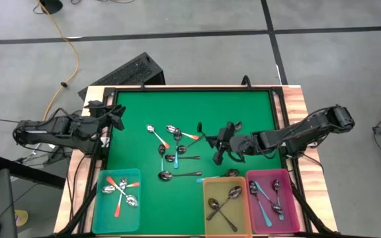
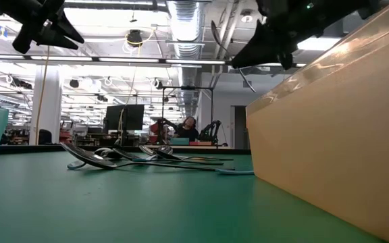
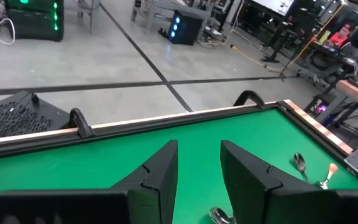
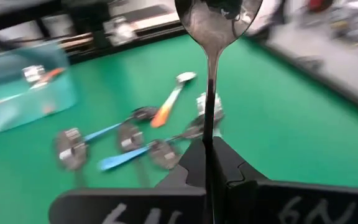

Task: Sort silverware by color (type)
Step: Put the black spoon into the orange bin

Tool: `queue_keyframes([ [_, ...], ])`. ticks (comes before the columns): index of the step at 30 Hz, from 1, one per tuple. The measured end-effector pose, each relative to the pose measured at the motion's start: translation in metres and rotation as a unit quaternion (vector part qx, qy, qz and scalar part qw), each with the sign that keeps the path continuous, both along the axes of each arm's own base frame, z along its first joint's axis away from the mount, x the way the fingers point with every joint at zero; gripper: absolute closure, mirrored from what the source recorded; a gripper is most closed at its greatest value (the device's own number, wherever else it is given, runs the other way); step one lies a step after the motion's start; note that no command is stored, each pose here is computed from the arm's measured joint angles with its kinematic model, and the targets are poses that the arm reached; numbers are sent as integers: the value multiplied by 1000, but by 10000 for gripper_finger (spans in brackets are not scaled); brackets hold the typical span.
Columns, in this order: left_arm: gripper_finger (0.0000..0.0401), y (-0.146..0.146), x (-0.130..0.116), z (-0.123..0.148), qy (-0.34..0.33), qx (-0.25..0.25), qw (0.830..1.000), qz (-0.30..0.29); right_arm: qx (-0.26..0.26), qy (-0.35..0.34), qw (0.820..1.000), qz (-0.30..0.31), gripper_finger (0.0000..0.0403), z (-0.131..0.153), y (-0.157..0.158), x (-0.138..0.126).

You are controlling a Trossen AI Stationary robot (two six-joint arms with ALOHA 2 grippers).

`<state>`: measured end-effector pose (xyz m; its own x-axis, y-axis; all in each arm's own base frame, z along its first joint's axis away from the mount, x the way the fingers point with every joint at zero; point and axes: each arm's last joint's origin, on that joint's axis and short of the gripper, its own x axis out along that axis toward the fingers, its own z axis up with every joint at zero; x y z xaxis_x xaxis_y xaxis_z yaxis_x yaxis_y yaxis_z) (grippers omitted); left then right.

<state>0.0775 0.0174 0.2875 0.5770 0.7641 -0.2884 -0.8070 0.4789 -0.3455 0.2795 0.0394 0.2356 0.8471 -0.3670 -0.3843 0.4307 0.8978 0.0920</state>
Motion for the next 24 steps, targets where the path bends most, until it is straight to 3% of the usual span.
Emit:
queue_keyframes([
  [5,296,0,0,1,-6,4,1000,4,-41,-31,998,-30,395,8,-12,4],
  [12,296,0,1,0,3,0,1000,-9,-39,-99,992,62,395,23,-11,11],
  [19,296,1,0,1,8,19,1000,10,-15,-108,983,150,395,24,4,11],
  [24,296,1,0,1,12,19,1000,10,11,-111,978,176,395,24,16,9],
])
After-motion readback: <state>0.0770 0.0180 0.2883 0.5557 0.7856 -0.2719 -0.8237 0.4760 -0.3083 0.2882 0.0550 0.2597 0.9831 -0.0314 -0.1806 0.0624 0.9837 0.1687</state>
